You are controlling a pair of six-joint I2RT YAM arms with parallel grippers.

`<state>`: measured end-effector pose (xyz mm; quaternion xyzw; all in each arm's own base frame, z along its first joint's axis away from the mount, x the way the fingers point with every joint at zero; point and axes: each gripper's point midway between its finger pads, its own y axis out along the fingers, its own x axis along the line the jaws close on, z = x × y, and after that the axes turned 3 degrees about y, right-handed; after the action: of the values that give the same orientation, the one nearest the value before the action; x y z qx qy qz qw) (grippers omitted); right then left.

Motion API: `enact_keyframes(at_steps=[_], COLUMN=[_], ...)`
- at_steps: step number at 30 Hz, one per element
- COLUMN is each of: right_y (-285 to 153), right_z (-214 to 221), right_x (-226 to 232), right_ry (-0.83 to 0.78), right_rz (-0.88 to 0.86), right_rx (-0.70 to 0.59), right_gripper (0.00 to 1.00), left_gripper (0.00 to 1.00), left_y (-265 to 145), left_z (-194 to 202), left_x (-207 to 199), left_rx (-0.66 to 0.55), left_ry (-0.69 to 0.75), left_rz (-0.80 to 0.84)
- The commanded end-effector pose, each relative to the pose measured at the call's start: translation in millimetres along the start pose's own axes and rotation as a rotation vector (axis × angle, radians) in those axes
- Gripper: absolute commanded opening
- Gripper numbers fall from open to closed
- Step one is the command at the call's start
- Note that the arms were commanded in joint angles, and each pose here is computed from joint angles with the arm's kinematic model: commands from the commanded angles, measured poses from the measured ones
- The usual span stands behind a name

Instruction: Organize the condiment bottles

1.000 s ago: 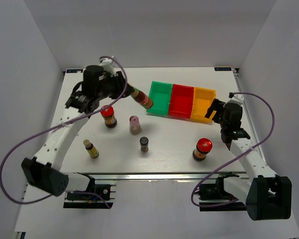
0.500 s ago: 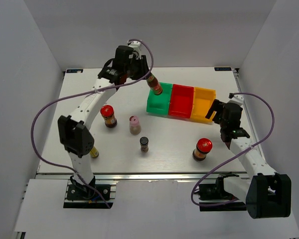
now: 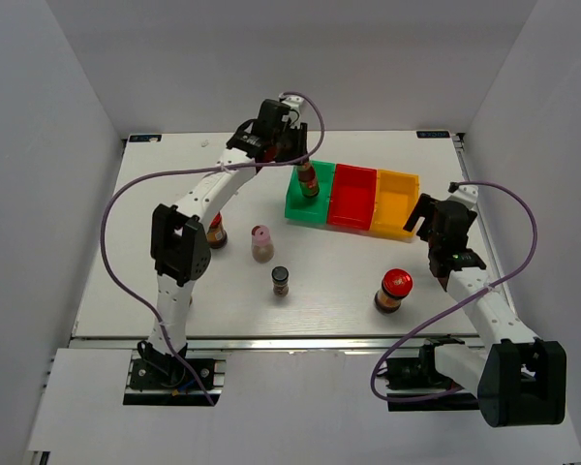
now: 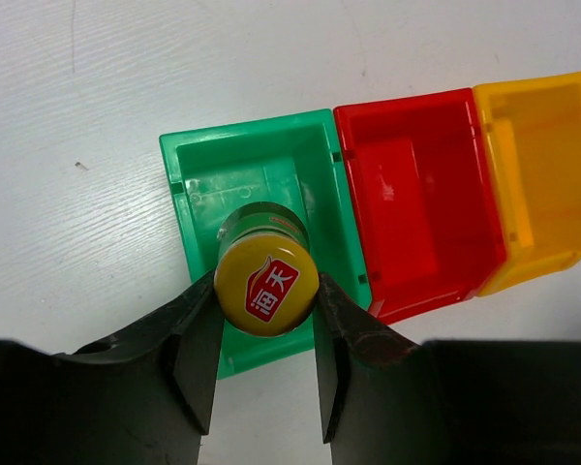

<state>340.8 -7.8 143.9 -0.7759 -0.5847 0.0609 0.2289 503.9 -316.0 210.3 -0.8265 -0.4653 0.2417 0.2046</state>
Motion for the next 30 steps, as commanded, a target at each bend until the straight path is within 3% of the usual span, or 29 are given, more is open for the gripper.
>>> enact_keyframes(at_steps=[1,16,20,23,24,30], right_y=[-2.6,1.9,2.8,3.3,3.3,3.5], right_z=[-26.9,-22.1,-20.3,-19.0,-18.5,-17.4], right_x=[3.4,-1.6,0.0,1.1,1.5,3.2], right_ry=[0.016,-0.003,-0.002,-0.003,-0.004,-0.005], right_rz=[-0.001,0.032,0.025,0.019,0.016,0.008], right_rx=[-0.073,-0.049,-0.04,-0.035,-0.033,-0.025], right_gripper=[0.9,0.89,0.89,0.89,0.89,0.89], left_gripper=[0.0,0.0,0.23,0.61,0.98,0.98], left_y=[-30.3,31.0,33.8,33.3,31.3,27.9], left_z=[-76.8,-71.9,-66.9,-64.9,-65.9,-68.2], left_x=[-21.3,-9.8,-5.2,-6.5,-6.9,-12.4], left_rx=[-0.243,-0.27,-0.255,-0.249,-0.253,-0.257], left_ry=[0.066,0.121,0.112,0.111,0.11,0.116], left_rz=[-0.006,-0.094,-0.115,-0.107,-0.106,-0.078])
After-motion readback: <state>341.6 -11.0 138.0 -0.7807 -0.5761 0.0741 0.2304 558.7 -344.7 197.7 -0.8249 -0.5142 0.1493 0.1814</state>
